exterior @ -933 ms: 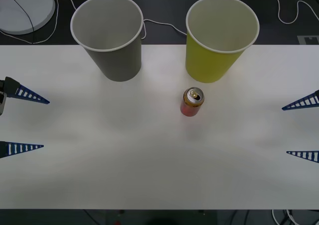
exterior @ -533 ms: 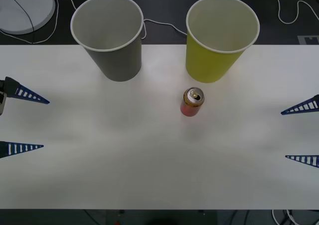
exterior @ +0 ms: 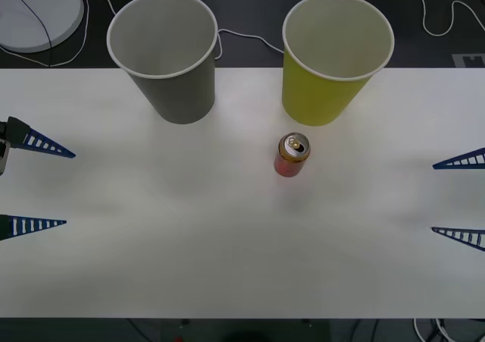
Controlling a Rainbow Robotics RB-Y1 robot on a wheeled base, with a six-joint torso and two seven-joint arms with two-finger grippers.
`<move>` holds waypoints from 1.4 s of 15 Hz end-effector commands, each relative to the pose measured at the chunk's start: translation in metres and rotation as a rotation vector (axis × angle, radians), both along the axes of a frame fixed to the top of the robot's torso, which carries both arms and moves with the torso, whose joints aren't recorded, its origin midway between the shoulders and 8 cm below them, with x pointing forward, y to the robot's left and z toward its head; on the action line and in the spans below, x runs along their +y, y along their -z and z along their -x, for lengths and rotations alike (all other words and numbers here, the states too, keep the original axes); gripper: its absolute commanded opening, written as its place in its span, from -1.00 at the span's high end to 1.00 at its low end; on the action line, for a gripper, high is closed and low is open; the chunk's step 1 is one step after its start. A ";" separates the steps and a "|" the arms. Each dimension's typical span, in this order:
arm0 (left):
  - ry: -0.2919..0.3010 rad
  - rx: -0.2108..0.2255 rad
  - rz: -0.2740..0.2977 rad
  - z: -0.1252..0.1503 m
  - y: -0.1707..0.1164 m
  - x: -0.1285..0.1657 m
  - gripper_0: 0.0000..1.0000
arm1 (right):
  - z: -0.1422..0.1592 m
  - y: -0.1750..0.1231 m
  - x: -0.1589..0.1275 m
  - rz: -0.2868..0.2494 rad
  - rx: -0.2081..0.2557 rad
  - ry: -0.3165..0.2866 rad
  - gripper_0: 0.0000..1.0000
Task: Put the can into the green bin and the plastic bottle into the gray bin
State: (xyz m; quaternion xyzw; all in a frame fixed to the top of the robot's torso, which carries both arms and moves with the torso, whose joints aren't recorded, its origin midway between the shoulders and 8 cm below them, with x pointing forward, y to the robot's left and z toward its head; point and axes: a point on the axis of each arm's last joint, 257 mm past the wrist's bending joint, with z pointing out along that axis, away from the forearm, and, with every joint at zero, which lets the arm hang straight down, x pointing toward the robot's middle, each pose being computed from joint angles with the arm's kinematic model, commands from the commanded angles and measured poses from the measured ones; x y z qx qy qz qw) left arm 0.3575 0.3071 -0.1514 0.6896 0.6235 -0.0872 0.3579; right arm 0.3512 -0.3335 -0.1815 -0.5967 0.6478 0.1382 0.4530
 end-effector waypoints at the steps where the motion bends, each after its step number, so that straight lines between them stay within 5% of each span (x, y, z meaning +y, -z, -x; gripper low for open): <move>1: 0.000 0.000 0.000 0.000 0.000 0.000 -1.00 | -0.007 0.009 0.004 -0.057 0.000 0.027 -1.00; 14: 0.000 0.000 0.000 0.000 0.000 0.000 -1.00 | -0.054 0.043 0.021 -0.248 -0.146 0.162 -1.00; 21: 0.000 0.000 0.000 0.000 0.000 0.000 -1.00 | -0.069 0.062 0.059 -0.424 -0.110 0.192 -1.00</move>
